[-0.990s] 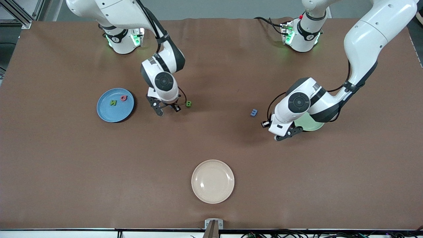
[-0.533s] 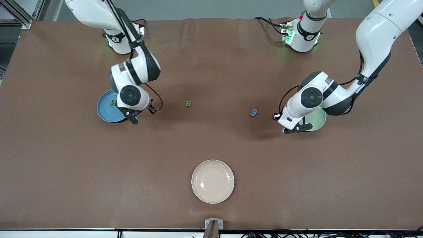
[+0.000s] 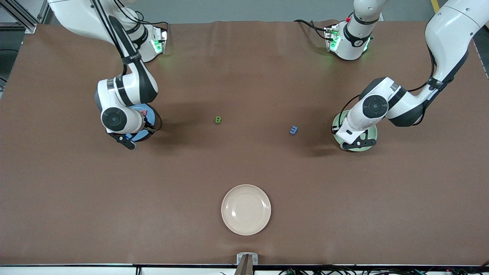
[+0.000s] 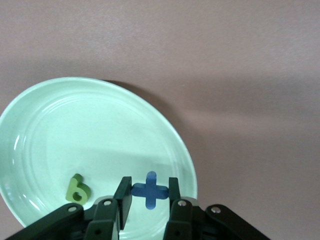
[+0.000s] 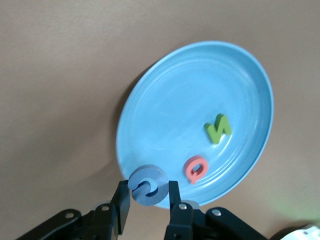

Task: Sort uppercase to blue plate, lowercase to green plate
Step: 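Release the x on the green plate while the right gripper places c on blue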

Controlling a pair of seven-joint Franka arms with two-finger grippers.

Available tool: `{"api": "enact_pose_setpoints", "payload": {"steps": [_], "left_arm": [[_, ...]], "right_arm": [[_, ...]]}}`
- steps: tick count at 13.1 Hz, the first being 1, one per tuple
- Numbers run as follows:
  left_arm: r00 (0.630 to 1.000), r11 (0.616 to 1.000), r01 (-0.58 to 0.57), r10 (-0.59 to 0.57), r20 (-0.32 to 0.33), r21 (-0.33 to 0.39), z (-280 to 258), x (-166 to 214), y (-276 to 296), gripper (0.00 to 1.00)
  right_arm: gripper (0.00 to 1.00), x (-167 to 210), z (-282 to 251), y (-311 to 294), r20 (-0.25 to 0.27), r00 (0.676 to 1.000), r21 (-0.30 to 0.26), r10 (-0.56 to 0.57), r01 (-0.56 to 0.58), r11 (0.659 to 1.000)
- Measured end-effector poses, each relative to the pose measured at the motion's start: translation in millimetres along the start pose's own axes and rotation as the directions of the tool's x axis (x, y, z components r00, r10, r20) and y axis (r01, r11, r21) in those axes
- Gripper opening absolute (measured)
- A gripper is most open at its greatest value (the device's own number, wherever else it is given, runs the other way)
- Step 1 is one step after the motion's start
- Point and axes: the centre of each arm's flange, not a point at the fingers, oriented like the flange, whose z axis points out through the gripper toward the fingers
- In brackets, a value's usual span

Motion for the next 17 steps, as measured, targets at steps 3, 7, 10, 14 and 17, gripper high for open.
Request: {"api": "enact_pose_setpoints", "payload": {"steps": [3,7,10,14,17], "left_arm": [[1.000,1.000,-0.010,0.010,-0.008,-0.005,7,-5,-4,0.34],[1.000,1.000,-0.024,0.024,-0.004,0.002,13,-12,-6,0.34],[0.999,0.999,-0.038,0.038,-0.005,0.013,17,-15,-6,0.34],[0.999,0.999,-0.041,0.041,-0.007,0.022,20,-16,-12,0.34],[0.999,0.999,-0.039,0.039,-0.007,0.021,20,-15,-13,0.39]], "right_arm": [[0.36,-2,14,8,0.025,0.999,-0.020,-0.028,0.028,0.999],[0.36,2,27,20,0.051,0.998,-0.033,-0.044,0.046,0.998],[0.36,18,34,40,0.075,0.996,-0.024,-0.047,0.049,0.999],[0.62,21,34,41,0.074,0.996,-0.018,-0.050,0.052,0.999],[0.94,20,34,40,0.072,0.996,-0.017,-0.052,0.053,0.998]]}}
